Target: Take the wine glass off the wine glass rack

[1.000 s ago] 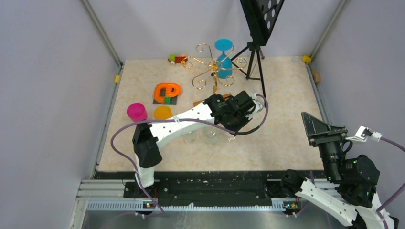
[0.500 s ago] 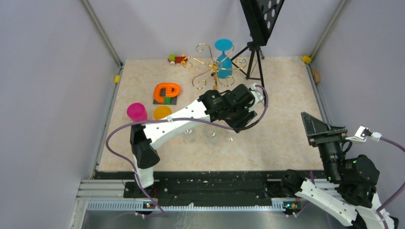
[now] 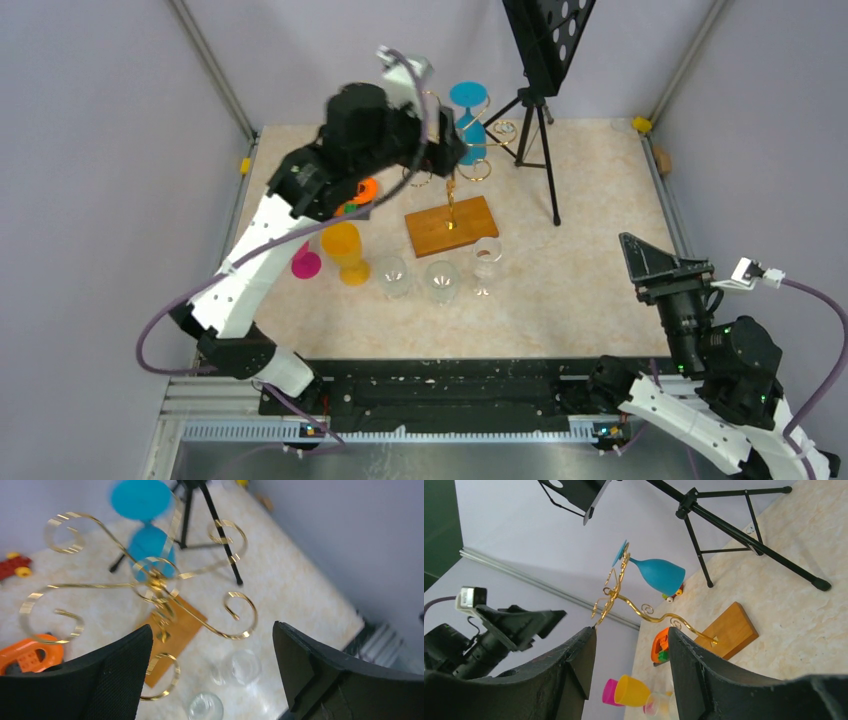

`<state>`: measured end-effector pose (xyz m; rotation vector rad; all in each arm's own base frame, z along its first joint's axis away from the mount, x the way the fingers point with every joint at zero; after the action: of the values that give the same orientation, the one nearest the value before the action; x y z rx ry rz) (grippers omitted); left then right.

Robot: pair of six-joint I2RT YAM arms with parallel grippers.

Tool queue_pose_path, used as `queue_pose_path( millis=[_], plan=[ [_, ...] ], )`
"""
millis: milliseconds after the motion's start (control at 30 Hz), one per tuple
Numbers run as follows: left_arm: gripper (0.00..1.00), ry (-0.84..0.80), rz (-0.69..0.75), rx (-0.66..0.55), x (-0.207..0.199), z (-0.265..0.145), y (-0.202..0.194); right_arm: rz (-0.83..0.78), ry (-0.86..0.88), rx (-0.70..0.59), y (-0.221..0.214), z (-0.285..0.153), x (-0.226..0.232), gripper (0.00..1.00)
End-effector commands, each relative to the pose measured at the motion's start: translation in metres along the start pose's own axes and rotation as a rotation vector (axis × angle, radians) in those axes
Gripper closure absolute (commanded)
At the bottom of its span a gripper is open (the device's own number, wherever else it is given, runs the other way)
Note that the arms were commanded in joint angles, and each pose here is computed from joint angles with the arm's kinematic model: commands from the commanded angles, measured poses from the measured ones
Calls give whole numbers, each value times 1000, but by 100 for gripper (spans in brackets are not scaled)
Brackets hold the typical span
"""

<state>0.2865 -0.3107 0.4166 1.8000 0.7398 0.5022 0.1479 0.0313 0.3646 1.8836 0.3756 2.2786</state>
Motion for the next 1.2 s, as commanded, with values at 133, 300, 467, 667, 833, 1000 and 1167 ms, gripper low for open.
queue_pose_path(
  millis=[133, 300, 467, 667, 833, 1000, 1167],
  plan=[
    [7, 79, -244, -466, 70, -39, 104, -1, -24, 11, -9, 7, -1, 45],
    [15, 60, -409, -494, 99, -14, 110, -1, -37, 16, -14, 9, -3, 45],
    [23, 96, -579, -542, 123, 15, 107, 3, -43, 19, -19, 11, -6, 45],
    [26, 78, -684, -504, 132, 58, 93, 2, -55, 16, -19, 11, -9, 46],
    [45, 11, -724, -440, 126, 89, 78, -1, -67, 9, -19, 11, -14, 47],
    [47, 44, -754, -412, 132, 103, 63, -2, -63, 3, -19, 10, -17, 48],
    [45, 17, -775, -410, 132, 113, 59, -1, -68, -2, -19, 10, -21, 48]
  ],
)
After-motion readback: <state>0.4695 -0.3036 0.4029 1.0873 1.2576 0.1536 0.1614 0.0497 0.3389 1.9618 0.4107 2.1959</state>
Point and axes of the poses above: each gripper's point midway between its finger pads, its own z axis out along the fingers, its own x axis along the line the jaws close on, y = z × x, the point moved 1 cm from there along -z, back along the fingers, and after that the axes turned 11 degrees about z, right-handed, at the moved point
